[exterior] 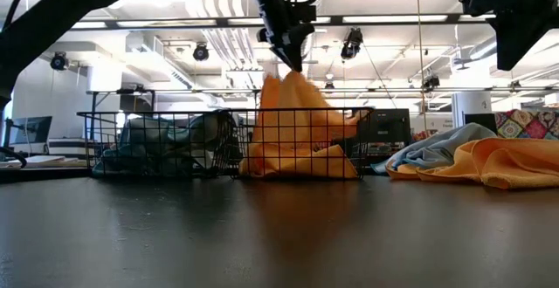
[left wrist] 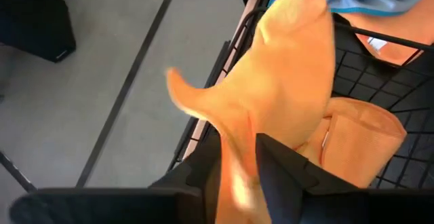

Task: Sort microfiber towel by color & place in baskets
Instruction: Put the yellow towel into the right black wire basket, then put the blue towel into the left black wire basket

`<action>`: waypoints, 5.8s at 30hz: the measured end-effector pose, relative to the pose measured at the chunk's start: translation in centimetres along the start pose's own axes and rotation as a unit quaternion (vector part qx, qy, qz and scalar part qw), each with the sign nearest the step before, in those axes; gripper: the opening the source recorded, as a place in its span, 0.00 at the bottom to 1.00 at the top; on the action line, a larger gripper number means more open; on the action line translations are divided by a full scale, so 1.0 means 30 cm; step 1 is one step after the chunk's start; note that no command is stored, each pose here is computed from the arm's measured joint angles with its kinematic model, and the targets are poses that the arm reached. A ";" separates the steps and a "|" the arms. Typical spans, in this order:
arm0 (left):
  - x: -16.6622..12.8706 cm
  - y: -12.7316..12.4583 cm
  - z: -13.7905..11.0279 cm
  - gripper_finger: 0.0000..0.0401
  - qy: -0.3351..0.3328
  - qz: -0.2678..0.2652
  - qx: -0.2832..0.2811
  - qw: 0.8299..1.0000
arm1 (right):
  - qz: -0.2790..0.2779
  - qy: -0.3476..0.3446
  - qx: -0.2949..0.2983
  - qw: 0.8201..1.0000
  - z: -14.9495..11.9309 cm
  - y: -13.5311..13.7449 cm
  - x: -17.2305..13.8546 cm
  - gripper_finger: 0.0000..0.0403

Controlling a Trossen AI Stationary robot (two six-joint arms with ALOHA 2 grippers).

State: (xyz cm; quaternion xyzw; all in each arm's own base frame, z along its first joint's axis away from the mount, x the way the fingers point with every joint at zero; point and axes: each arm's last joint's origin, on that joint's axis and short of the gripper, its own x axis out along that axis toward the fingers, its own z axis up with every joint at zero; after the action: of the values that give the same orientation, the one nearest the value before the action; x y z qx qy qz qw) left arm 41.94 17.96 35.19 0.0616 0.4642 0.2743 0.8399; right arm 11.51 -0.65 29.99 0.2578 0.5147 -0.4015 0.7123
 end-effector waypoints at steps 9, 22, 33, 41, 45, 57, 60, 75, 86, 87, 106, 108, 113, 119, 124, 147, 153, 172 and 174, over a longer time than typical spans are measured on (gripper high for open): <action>-0.008 -0.002 -0.016 0.38 0.024 -0.004 0.001 1.000 | 0.000 0.000 0.001 1.000 0.000 0.000 0.000 0.15; -0.260 0.015 -0.020 0.40 -0.033 -0.045 -0.020 0.998 | 0.009 -0.006 0.010 1.000 0.004 0.006 0.000 0.15; -0.620 0.050 -0.087 0.40 -0.125 -0.104 -0.077 0.984 | 0.010 -0.006 0.010 1.000 0.005 0.008 0.000 0.15; -0.798 -0.022 -0.174 0.40 -0.115 -0.160 -0.077 0.977 | 0.011 -0.005 0.009 1.000 0.005 0.008 0.000 0.15; -0.834 -0.084 -0.202 0.40 -0.091 -0.184 -0.059 0.977 | 0.012 -0.005 0.008 1.000 0.005 0.008 0.000 0.15; -0.869 -0.174 -0.341 0.39 -0.017 -0.110 -0.074 0.991 | 0.013 -0.003 0.009 1.000 0.004 0.008 0.000 0.15; -0.857 -0.174 -0.400 0.39 0.004 -0.090 -0.100 0.991 | 0.013 -0.003 0.008 1.000 0.004 0.008 0.000 0.15; -0.701 -0.200 -0.711 0.39 -0.045 -0.124 -0.192 0.973 | 0.013 -0.003 0.008 1.000 0.004 0.007 0.000 0.15; -0.541 -0.300 -0.779 0.39 -0.201 -0.191 -0.215 0.936 | 0.002 -0.019 -0.001 1.000 0.007 0.005 0.001 0.15; -0.530 -0.308 -0.782 0.39 -0.208 -0.194 -0.218 0.934 | -0.005 -0.030 -0.005 1.000 0.009 0.004 0.000 0.15; -0.564 -0.302 -0.720 0.39 -0.321 -0.184 -0.159 0.916 | -0.121 -0.130 0.001 0.984 0.014 -0.037 -0.003 0.15; -0.584 -0.292 -0.705 0.39 -0.333 -0.179 -0.148 0.914 | -0.116 -0.133 0.016 0.984 0.010 -0.044 -0.004 0.15; -0.609 -0.280 -0.689 0.39 -0.348 -0.170 -0.125 0.913 | -0.088 -0.156 0.058 0.982 -0.009 -0.089 -0.026 0.15; -0.607 -0.280 -0.691 0.39 -0.344 -0.169 -0.121 0.916 | -0.032 -0.192 0.099 0.976 -0.053 -0.179 -0.067 0.15; -0.607 -0.280 -0.692 0.39 -0.343 -0.169 -0.121 0.916 | -0.002 -0.205 0.124 0.971 -0.077 -0.223 -0.081 0.15; -0.607 -0.280 -0.692 0.39 -0.343 -0.172 -0.124 0.915 | 0.035 -0.201 0.212 0.956 -0.201 -0.312 0.075 0.15; -0.607 -0.280 -0.692 0.39 -0.343 -0.172 -0.124 0.915 | 0.045 -0.205 0.217 0.953 -0.196 -0.307 0.073 0.15; -0.607 -0.280 -0.692 0.39 -0.343 -0.170 -0.120 0.916 | 0.096 -0.242 0.064 0.963 -0.155 -0.249 0.051 0.47; -0.607 -0.280 -0.692 0.39 -0.343 -0.170 -0.119 0.916 | 0.103 -0.227 0.031 0.968 -0.155 -0.242 0.053 0.49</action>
State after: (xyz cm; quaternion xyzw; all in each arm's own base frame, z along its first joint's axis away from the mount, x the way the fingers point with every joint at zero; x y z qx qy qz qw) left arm 20.83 -1.68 34.10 -0.0286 0.1145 0.1428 0.9827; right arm 3.21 -1.46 27.26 0.2337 0.2980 -0.3897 0.8395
